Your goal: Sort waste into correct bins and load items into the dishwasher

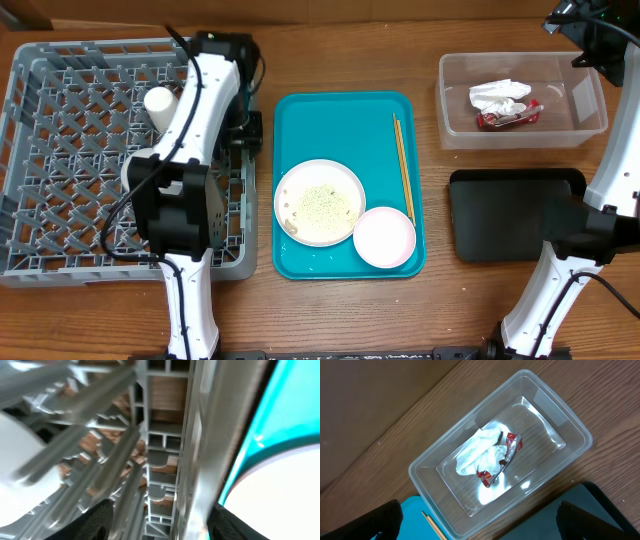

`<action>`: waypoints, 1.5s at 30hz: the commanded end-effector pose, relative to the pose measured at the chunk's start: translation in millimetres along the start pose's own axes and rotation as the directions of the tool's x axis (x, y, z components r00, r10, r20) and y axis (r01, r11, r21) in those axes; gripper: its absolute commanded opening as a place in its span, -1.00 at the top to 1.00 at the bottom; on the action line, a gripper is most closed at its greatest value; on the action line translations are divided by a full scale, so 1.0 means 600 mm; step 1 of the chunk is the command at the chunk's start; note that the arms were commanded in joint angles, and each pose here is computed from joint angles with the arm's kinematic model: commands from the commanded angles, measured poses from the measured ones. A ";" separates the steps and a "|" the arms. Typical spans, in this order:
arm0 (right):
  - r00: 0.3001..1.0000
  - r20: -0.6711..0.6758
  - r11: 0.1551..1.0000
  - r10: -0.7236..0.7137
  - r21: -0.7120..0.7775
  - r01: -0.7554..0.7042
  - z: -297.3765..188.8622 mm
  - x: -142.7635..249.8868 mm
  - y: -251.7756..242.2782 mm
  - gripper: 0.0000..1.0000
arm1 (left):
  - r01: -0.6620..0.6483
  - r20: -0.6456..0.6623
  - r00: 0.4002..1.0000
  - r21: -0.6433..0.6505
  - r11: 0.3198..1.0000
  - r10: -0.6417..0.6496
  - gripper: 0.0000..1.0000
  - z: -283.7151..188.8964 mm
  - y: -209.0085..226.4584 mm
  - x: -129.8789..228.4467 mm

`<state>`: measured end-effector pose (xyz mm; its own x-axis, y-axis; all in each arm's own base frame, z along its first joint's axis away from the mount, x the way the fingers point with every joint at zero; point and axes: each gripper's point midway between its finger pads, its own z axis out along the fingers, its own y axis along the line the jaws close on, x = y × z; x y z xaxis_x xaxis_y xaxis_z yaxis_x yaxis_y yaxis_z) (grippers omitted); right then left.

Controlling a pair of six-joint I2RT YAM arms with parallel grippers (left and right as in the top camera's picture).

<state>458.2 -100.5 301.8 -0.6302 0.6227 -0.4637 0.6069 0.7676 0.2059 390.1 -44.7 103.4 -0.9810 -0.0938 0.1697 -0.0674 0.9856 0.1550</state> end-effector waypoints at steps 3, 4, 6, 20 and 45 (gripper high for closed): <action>1.000 0.020 1.000 0.003 -0.013 -0.003 -0.013 -0.004 0.002 -1.00 | -0.003 0.133 0.991 0.155 0.988 -0.018 -0.14 -0.091 -0.032 -0.019; 1.000 0.020 1.000 0.003 -0.013 -0.003 -0.013 -0.004 0.002 -1.00 | -0.035 0.154 0.988 0.224 0.974 0.000 -0.11 -0.111 -0.053 -0.016; 1.000 0.020 1.000 0.003 -0.013 -0.003 -0.013 -0.004 0.002 -1.00 | -0.131 0.197 0.978 0.314 0.940 0.071 -0.10 -0.144 -0.089 -0.006; 1.000 0.020 1.000 0.003 -0.013 -0.003 -0.013 -0.004 0.002 -1.00 | -0.564 0.294 0.823 0.325 0.759 0.486 -0.21 -0.201 -0.335 0.170; 1.000 0.020 1.000 0.003 -0.013 -0.002 -0.013 -0.004 0.002 -1.00 | -0.826 0.119 0.562 0.028 0.563 0.818 -0.38 0.029 -0.483 0.362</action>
<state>458.2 -100.3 302.0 -0.6303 0.6224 -0.4640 0.6066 0.7678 0.2061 196.1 -352.2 78.1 -0.6509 0.7499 0.1183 0.7446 0.6610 -0.0932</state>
